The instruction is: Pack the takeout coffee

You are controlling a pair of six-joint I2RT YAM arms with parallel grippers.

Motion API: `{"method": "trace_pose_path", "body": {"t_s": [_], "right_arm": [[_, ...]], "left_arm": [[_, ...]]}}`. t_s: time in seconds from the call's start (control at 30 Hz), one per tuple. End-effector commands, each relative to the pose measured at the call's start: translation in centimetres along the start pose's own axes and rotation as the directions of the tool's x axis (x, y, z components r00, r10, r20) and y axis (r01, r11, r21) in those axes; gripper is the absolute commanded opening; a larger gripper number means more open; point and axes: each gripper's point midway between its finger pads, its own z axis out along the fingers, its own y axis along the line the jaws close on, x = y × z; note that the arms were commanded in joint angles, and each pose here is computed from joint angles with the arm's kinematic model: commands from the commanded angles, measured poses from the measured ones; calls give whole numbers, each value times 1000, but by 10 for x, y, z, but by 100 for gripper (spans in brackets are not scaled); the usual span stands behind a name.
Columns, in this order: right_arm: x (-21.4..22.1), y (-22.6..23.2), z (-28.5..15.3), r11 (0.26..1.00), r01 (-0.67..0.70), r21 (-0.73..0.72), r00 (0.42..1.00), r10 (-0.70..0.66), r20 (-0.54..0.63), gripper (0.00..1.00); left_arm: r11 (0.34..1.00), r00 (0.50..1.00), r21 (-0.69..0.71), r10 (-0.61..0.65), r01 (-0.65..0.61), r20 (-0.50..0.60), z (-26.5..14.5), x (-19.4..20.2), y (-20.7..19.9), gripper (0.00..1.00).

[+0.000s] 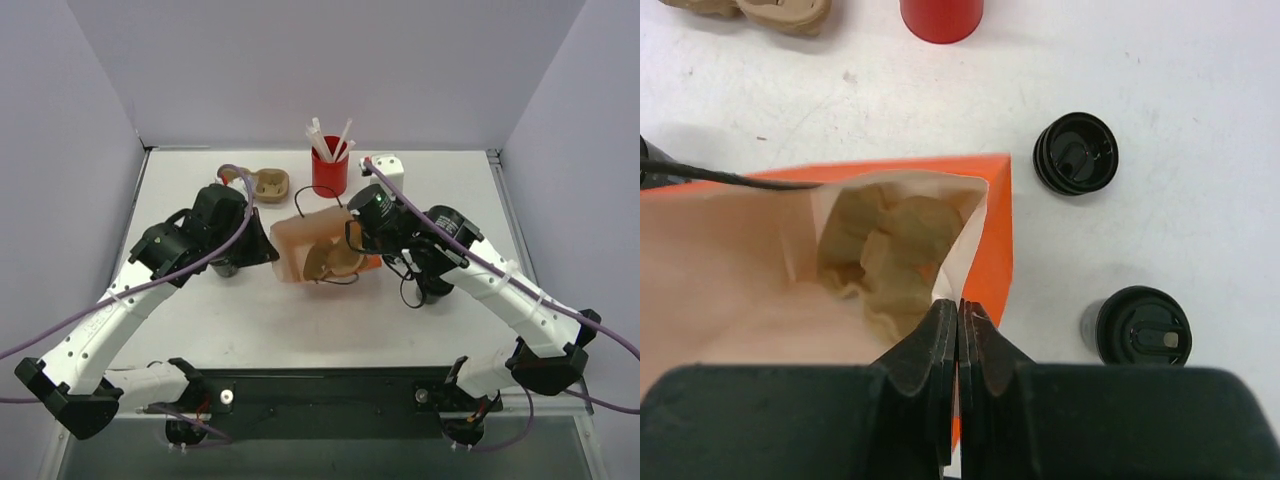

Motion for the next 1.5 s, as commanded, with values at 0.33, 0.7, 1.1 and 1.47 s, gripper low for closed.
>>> {"method": "trace_pose_path", "body": {"t_s": [0.33,0.7,1.1,1.47], "right_arm": [[39,-23,24,997,-17,80,995,25,-93,0],[20,-15,15,999,-44,5,997,44,-67,0],[46,-24,23,996,-84,-21,993,82,-81,12],[15,-22,-15,984,-113,-139,994,111,-18,37]], "left_arm": [[992,999,126,-11,15,-31,-12,-2,-27,0],[992,999,122,25,-21,-28,-36,-10,-34,0],[972,998,229,57,-51,-22,-9,27,-26,0],[933,993,339,108,-121,56,-12,29,-34,0]]}}
